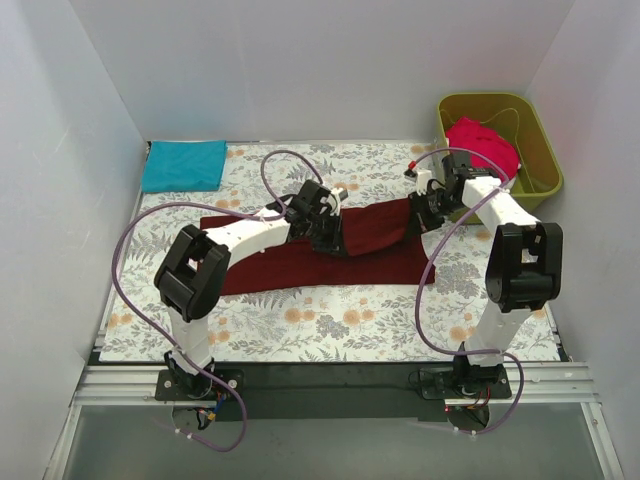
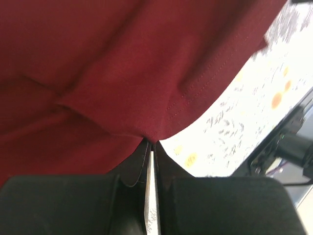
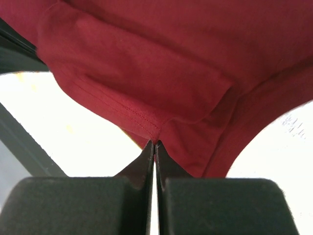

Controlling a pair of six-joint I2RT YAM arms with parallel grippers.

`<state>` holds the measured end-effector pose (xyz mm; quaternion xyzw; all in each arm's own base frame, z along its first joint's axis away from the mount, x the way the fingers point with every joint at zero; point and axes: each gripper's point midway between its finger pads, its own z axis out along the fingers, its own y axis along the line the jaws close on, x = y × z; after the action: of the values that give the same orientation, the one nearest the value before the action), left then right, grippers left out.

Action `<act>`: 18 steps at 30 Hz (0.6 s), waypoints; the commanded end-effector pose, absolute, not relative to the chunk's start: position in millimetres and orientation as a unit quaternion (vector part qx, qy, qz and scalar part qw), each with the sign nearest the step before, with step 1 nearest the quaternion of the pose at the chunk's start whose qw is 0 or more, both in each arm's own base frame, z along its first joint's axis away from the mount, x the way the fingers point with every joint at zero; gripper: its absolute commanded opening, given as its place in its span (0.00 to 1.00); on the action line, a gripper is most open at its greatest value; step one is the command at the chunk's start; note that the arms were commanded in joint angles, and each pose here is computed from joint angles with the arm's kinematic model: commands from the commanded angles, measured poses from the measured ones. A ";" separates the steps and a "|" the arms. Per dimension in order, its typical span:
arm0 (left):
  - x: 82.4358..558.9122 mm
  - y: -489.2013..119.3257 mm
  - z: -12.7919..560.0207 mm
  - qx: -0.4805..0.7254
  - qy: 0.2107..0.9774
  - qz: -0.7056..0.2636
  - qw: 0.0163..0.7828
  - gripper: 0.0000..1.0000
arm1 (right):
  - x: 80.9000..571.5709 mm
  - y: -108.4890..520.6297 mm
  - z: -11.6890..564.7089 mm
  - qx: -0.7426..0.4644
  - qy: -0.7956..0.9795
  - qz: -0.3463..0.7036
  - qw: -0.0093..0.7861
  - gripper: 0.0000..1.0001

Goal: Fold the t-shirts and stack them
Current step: Fold the tshirt

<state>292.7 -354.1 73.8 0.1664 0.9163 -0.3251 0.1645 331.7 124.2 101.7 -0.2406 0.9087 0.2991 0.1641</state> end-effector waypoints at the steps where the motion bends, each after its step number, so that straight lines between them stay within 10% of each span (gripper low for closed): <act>1: 318.5 -355.7 100.2 0.169 0.903 -0.346 0.194 0.00 | 350.5 132.4 111.7 -0.243 0.902 0.310 0.177 0.01; 18: 379.8 -334.4 81.9 0.147 0.909 -0.332 0.206 0.00 | 385.2 147.0 105.0 -0.237 0.899 0.322 0.180 0.01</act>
<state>368.0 -333.3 59.6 0.1352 0.9198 -0.3172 0.1873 376.6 137.8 91.2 -0.2327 0.9069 0.3110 0.1635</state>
